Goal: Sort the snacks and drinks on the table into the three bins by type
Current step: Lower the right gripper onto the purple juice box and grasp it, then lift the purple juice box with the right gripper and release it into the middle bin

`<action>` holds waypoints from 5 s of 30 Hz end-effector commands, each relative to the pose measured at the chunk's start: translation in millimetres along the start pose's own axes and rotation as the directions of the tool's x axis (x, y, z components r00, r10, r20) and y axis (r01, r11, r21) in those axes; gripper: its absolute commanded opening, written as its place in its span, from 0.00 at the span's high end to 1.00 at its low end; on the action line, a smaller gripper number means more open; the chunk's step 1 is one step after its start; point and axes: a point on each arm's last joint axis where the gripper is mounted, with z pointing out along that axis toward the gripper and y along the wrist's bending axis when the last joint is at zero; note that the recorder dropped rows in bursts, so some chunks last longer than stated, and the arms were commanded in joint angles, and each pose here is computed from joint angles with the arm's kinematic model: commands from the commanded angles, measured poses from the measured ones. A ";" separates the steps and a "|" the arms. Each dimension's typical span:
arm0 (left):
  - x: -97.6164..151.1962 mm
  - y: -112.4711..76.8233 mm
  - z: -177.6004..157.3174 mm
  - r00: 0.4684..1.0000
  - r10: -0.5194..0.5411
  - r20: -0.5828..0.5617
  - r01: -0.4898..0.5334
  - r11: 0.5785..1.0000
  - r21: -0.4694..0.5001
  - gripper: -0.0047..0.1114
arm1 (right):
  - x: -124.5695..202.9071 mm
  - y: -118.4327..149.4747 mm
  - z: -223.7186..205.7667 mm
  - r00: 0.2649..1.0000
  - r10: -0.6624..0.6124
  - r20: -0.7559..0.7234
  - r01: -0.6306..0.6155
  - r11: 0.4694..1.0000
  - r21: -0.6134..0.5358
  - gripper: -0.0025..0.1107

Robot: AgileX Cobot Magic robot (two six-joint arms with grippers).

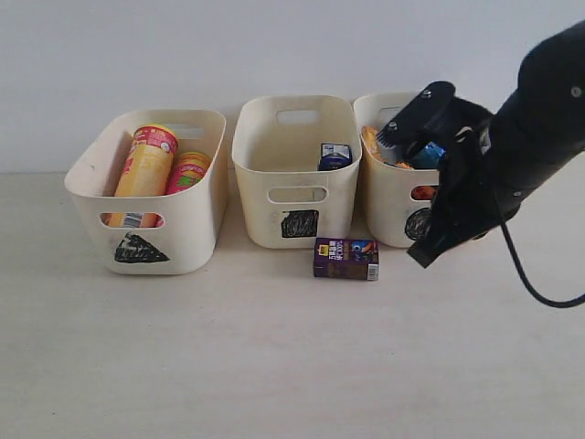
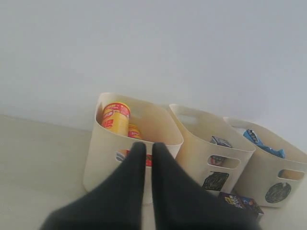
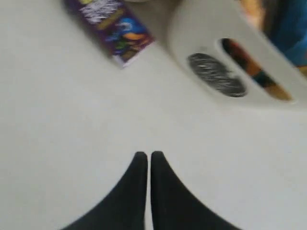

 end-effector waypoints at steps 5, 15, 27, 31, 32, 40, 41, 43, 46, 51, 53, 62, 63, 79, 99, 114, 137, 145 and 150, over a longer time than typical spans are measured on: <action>0.0 0.1 -0.1 1.000 -0.017 0.011 0.017 1.000 0.002 0.92 | -22.4 10.4 10.9 1.000 -0.008 0.030 0.014 0.981 -0.195 0.97; 0.2 0.1 -0.1 1.000 -0.017 0.009 0.017 1.000 0.001 0.92 | -28.7 13.2 66.9 0.996 -0.074 0.043 0.081 0.979 -0.188 0.33; 0.2 0.1 -0.1 1.000 -0.017 0.009 0.017 1.000 0.001 0.92 | -49.2 25.6 116.0 0.966 -0.251 0.060 0.257 0.956 -0.143 0.31; 0.2 0.1 -0.1 1.000 -0.017 0.009 0.017 1.000 0.001 0.92 | -54.7 26.6 131.5 0.952 -0.298 0.072 0.304 0.947 -0.107 0.31; 0.2 0.1 -0.1 1.000 -0.017 0.009 0.017 1.000 0.001 0.92 | -55.6 26.6 134.4 0.952 -0.297 0.076 0.304 0.947 -0.104 0.31; 0.8 0.3 -0.1 1.000 -0.017 0.002 0.017 1.000 -0.001 0.92 | -65.3 23.9 146.8 0.946 -0.304 0.111 0.313 0.947 -0.068 0.31; 0.8 0.3 -0.1 1.000 -0.017 0.002 0.017 1.000 -0.001 0.92 | -65.3 24.2 149.3 0.947 -0.305 0.107 0.313 0.947 -0.071 0.31; 1.0 0.4 -0.1 1.000 -0.017 0.000 0.017 1.000 -0.002 0.92 | -66.0 24.6 154.6 0.949 -0.298 0.101 0.306 0.949 -0.076 0.31; 1.0 0.4 -0.1 1.000 -0.017 0.000 0.017 1.000 -0.002 0.92 | -65.2 25.9 162.3 0.956 -0.279 0.091 0.287 0.954 -0.085 0.31; 1.1 0.4 -0.1 1.000 -0.017 -0.002 0.017 1.000 -0.002 0.92 | -60.8 28.9 171.9 0.971 -0.228 0.066 0.234 0.967 -0.104 0.31; 1.1 0.4 -0.1 1.000 -0.017 -0.002 0.017 1.000 -0.002 0.92 | -58.8 30.1 175.7 0.973 -0.226 0.056 0.231 0.967 -0.111 0.31; 1.4 0.5 -0.1 1.000 -0.017 -0.005 0.017 1.000 -0.004 0.92 | -54.4 30.9 182.7 0.981 -0.191 0.029 0.193 0.973 -0.125 0.59; 1.4 0.5 -0.1 1.000 -0.017 -0.005 0.017 1.000 -0.004 0.92 | -53.8 31.1 182.7 0.982 -0.190 0.023 0.191 0.973 -0.129 0.64; 1.4 0.5 -0.1 1.000 -0.017 -0.005 0.017 1.000 -0.004 0.92 | -53.3 36.4 139.3 0.992 -0.086 -0.090 0.056 0.955 -0.291 0.98; 1.4 0.5 -0.1 1.000 -0.017 -0.005 0.017 1.000 -0.004 0.92 | -58.0 34.4 95.9 0.993 -0.039 -0.112 -0.002 0.939 -0.344 0.98; 1.4 0.5 -0.1 1.000 -0.017 -0.005 0.017 1.000 -0.004 0.92 | -57.3 34.0 87.1 0.991 -0.056 -0.122 0.009 0.935 -0.356 0.74; 1.4 0.5 -0.1 1.000 -0.017 -0.005 0.017 1.000 -0.004 0.92 | -29.1 54.3 134.2 0.983 -0.034 -0.178 -0.038 0.922 -0.385 0.38; 1.4 0.5 -0.1 1.000 -0.017 -0.005 0.017 1.000 -0.004 0.92 | -32.3 48.8 118.4 0.985 -0.060 -0.164 -0.004 0.931 -0.365 0.97; 1.4 0.5 -0.1 1.000 -0.017 -0.005 0.017 1.000 -0.004 0.92 | -48.9 32.1 69.7 0.997 -0.074 -0.021 0.065 0.960 -0.271 0.97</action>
